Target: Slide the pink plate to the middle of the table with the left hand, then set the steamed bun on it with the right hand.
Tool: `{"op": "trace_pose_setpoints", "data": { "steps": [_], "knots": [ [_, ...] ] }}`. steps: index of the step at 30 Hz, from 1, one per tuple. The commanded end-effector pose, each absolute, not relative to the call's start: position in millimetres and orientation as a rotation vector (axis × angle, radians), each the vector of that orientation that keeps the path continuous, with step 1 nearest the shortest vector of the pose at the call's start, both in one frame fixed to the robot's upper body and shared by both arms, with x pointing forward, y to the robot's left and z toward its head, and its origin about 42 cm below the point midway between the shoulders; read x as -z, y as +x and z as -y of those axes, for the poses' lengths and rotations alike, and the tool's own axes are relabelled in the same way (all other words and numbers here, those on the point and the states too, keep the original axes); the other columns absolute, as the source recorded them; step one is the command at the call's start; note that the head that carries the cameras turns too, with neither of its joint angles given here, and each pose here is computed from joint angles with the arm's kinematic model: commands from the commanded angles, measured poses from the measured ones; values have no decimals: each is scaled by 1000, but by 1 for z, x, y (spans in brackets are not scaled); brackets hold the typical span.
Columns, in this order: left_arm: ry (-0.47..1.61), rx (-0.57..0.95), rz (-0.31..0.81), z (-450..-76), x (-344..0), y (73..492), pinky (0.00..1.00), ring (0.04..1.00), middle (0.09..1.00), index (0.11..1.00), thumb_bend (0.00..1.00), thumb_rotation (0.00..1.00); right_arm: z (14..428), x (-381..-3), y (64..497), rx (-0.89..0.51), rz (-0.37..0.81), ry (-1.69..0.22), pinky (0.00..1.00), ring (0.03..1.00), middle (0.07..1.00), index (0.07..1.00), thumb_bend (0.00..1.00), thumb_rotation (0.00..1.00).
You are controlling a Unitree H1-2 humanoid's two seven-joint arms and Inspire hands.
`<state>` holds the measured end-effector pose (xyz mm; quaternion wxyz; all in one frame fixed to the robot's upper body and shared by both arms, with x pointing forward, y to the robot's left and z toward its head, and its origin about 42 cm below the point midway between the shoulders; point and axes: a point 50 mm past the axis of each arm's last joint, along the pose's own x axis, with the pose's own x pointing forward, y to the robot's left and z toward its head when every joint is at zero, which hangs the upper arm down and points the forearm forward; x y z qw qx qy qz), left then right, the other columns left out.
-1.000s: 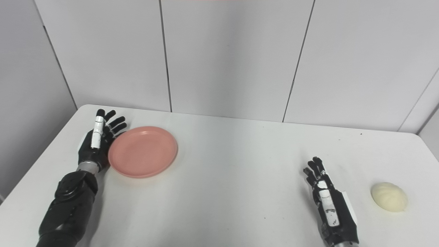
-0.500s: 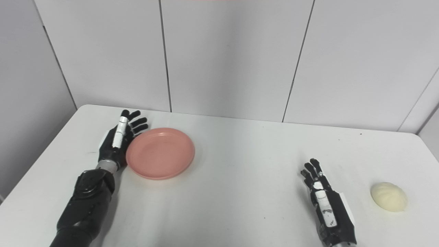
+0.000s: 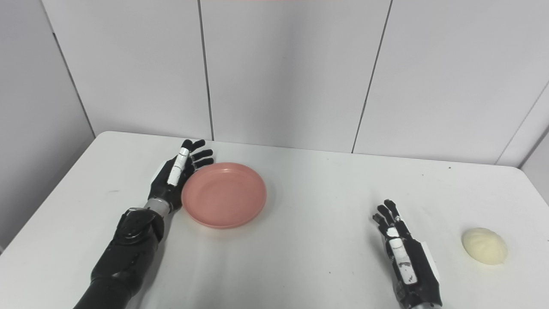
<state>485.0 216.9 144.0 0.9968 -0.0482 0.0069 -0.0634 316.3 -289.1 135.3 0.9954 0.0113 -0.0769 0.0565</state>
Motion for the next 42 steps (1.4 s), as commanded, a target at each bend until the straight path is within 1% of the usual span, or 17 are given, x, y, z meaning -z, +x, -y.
{"op": "trace_pose_setpoints", "data": {
  "steps": [1,6,8,9,13,15,16,17,18,23,26,28,31,34,39,42],
  "knots": [
    [-99,161,-27,-203,-146,489,720,776,781,812,801,875,280,-126,312,-116,135,44,1000,924,943,958,845,857],
    [-98,206,-38,-189,-144,489,753,797,795,829,791,910,276,-126,313,-122,134,45,1000,923,941,955,829,855],
    [-110,210,-46,-186,-143,489,760,798,795,827,798,909,274,-126,313,-124,135,49,1000,923,940,953,822,851],
    [-113,214,-48,-183,-142,488,764,791,792,835,803,892,273,-126,313,-125,134,48,1000,918,936,954,816,850],
    [-102,240,-49,-173,-138,485,772,798,795,855,798,887,269,-126,312,-125,132,43,994,908,928,948,803,847],
    [-95,247,-45,-167,-135,483,780,804,797,873,790,897,267,-126,311,-126,132,37,998,910,929,947,784,851],
    [-91,245,-37,-164,-134,481,779,806,807,910,793,896,266,-127,311,-126,131,35,996,907,927,946,781,854],
    [-89,242,-29,-161,-133,480,776,809,828,971,798,895,264,-127,310,-126,132,36,992,904,925,944,771,850],
    [-97,241,-19,-158,-131,478,788,819,840,988,785,884,263,-127,310,-126,131,36,987,901,923,942,776,842],
    [-134,248,11,-149,-128,469,835,843,854,1000,781,858,254,-131,308,-129,119,31,993,904,933,946,823,830],
    [-135,251,24,-152,-127,465,841,844,849,1000,833,886,244,-133,307,-129,117,22,987,903,936,948,844,839],
    [-129,252,28,-157,-127,461,835,846,853,1000,836,893,237,-135,308,-131,117,14,982,903,936,949,849,842],
    [-92,257,32,-165,-126,456,806,837,854,1000,766,878,228,-135,309,-136,117,-3,991,916,944,960,815,872],
    [-60,258,37,-174,-124,456,789,827,858,1000,739,865,221,-134,313,-135,119,-3,998,921,947,967,773,884],
    [-78,259,44,-185,-121,458,813,832,859,1000,750,838,213,-132,317,-128,125,-14,997,914,942,962,753,884],
    [-84,257,46,-190,-119,460,836,840,858,1000,791,829,211,-133,317,-99,153,-83,966,903,927,945,739,891]
  ]
}}
